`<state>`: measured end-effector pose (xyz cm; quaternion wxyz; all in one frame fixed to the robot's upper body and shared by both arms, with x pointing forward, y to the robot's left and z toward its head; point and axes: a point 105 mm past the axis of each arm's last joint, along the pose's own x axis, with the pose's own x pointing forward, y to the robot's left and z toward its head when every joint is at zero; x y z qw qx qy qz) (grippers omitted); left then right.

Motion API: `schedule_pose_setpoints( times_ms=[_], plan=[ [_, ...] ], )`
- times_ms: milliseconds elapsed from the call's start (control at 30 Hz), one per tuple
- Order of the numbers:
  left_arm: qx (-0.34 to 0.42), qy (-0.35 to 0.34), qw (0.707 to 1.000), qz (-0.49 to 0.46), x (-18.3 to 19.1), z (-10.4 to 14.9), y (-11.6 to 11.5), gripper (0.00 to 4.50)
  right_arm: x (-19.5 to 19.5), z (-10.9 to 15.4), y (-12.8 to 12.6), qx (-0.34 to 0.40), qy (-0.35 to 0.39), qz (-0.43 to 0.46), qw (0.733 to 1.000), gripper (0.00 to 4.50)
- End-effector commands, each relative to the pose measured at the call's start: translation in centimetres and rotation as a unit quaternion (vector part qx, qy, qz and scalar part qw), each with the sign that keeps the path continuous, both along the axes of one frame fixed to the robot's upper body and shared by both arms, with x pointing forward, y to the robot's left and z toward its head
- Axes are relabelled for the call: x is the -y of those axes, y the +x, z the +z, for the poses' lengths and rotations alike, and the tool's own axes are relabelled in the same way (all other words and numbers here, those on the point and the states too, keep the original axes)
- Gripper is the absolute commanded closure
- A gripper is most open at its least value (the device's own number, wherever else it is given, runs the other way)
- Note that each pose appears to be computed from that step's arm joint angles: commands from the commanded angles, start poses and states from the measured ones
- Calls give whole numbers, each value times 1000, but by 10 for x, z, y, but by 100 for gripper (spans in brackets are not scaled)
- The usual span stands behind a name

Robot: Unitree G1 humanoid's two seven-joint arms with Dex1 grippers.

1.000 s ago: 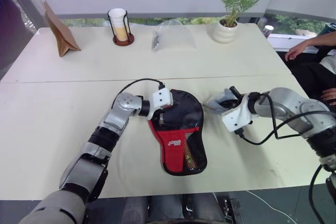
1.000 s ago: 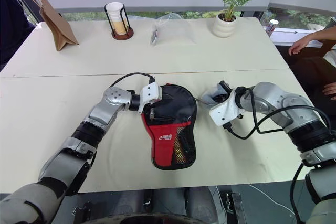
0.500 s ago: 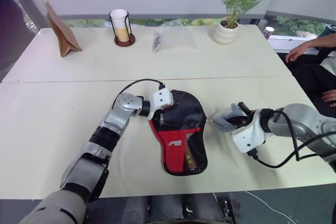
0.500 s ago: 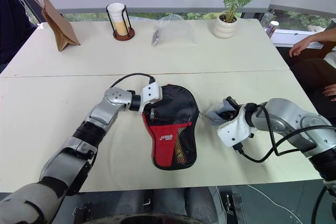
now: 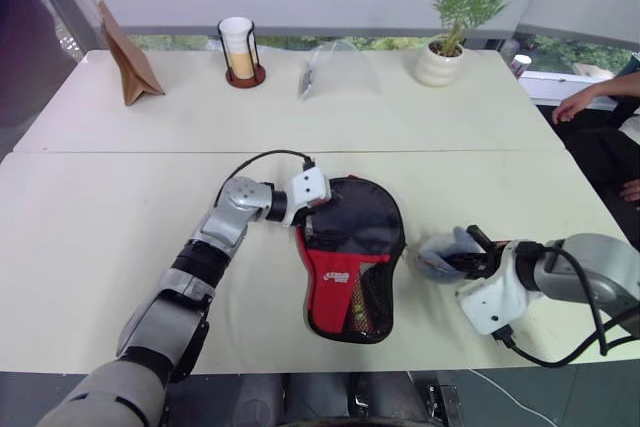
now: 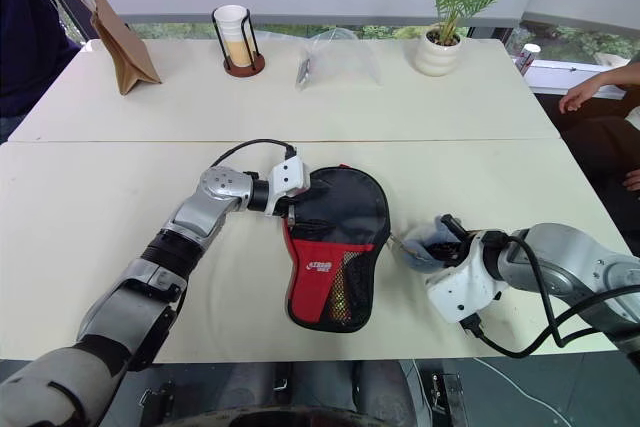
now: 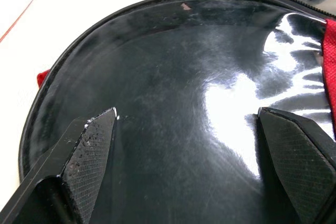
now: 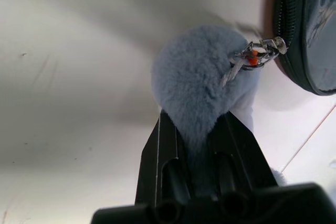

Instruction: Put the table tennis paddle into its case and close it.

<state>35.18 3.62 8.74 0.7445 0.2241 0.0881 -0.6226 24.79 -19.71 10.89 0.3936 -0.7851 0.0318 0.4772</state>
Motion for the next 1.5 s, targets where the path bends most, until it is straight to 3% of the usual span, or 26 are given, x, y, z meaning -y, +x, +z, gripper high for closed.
schedule_pose_setpoints(
  times_ms=[33,267,467,700,833,933,1133,1333,1500],
  plan=[
    [-33,50,998,21,-13,-30,-2,0,-18,1,5,24,26,28,999,430],
    [-33,53,998,17,-12,-29,-1,0,-43,-10,-9,5,32,122,992,430],
    [-34,56,998,12,-11,-30,-3,0,-41,-25,-30,-48,2,156,987,430],
    [-35,58,998,9,-10,-32,-5,0,-22,-28,-47,-104,-39,119,987,430],
    [-36,58,998,7,-10,-34,-6,0,-22,-24,-63,-178,-6,51,983,430],
    [-36,58,998,6,-9,-34,-7,0,-23,-15,-73,-283,47,-33,957,430],
    [-37,58,998,2,-7,-35,-7,0,-34,19,-27,-386,150,-134,900,430],
    [-39,55,998,-1,-5,-34,-9,0,-46,23,-29,-543,163,-188,802,430],
    [-38,55,998,3,-5,-34,-10,0,-44,3,-50,-621,110,-223,744,430]
  ],
)
